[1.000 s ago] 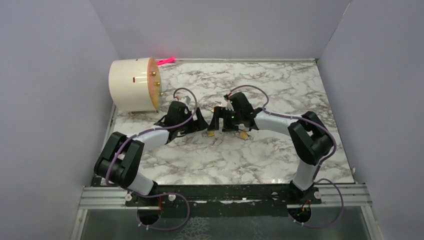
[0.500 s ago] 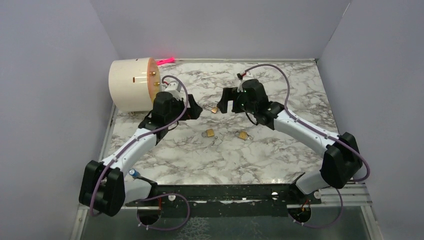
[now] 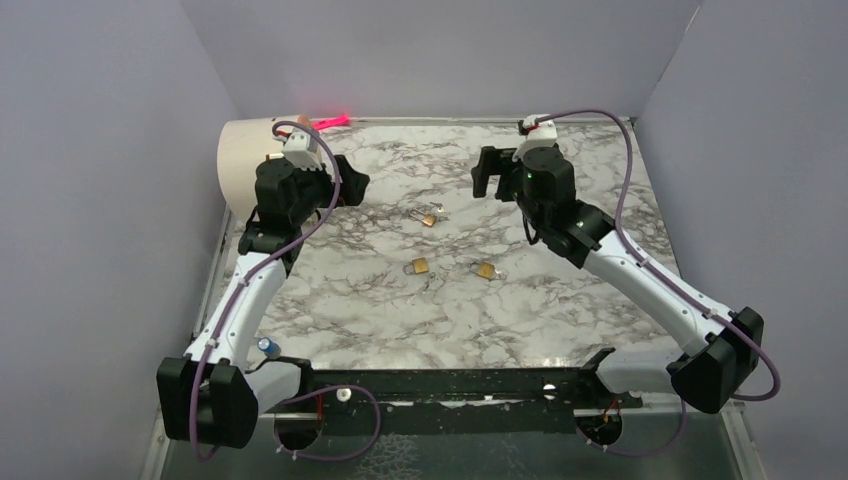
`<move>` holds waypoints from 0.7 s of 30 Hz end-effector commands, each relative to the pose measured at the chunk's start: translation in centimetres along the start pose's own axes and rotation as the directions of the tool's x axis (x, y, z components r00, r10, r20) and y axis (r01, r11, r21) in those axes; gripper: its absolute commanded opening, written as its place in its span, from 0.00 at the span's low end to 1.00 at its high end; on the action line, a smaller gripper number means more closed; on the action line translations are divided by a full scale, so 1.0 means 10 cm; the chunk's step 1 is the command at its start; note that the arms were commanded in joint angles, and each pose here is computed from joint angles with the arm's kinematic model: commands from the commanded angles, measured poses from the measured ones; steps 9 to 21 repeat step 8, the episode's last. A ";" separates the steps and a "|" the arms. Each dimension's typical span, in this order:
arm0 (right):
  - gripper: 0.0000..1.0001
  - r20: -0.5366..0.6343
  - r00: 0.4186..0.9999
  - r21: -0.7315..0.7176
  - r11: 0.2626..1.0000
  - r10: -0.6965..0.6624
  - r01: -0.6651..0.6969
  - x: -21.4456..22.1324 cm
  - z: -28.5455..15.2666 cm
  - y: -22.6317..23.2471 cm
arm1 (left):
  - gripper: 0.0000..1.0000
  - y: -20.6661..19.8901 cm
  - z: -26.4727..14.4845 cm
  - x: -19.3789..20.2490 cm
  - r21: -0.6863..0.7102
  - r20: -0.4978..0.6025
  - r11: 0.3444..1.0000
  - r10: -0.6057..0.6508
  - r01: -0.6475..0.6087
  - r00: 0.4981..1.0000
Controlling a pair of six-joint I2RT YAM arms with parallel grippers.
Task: Lock with the key
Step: Reset both arms
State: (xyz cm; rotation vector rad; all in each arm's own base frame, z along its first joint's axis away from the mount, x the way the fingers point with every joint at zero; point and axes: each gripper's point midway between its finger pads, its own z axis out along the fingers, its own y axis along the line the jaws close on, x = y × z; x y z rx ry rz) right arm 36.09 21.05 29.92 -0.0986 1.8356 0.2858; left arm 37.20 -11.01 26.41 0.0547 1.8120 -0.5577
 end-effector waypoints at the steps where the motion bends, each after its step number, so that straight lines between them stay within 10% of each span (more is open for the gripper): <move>1: 1.00 0.030 0.999 0.061 0.998 -0.020 0.018 -0.03 -0.06 -0.13 | 0.98 -0.08 -0.06 -0.19 0.033 0.035 0.998 0.059 -0.060 0.998; 21: 1.00 0.046 0.999 0.101 0.995 -0.010 0.005 -0.13 -0.05 -0.18 | 0.98 -0.08 -0.11 -0.20 0.028 0.033 0.997 0.066 -0.067 0.997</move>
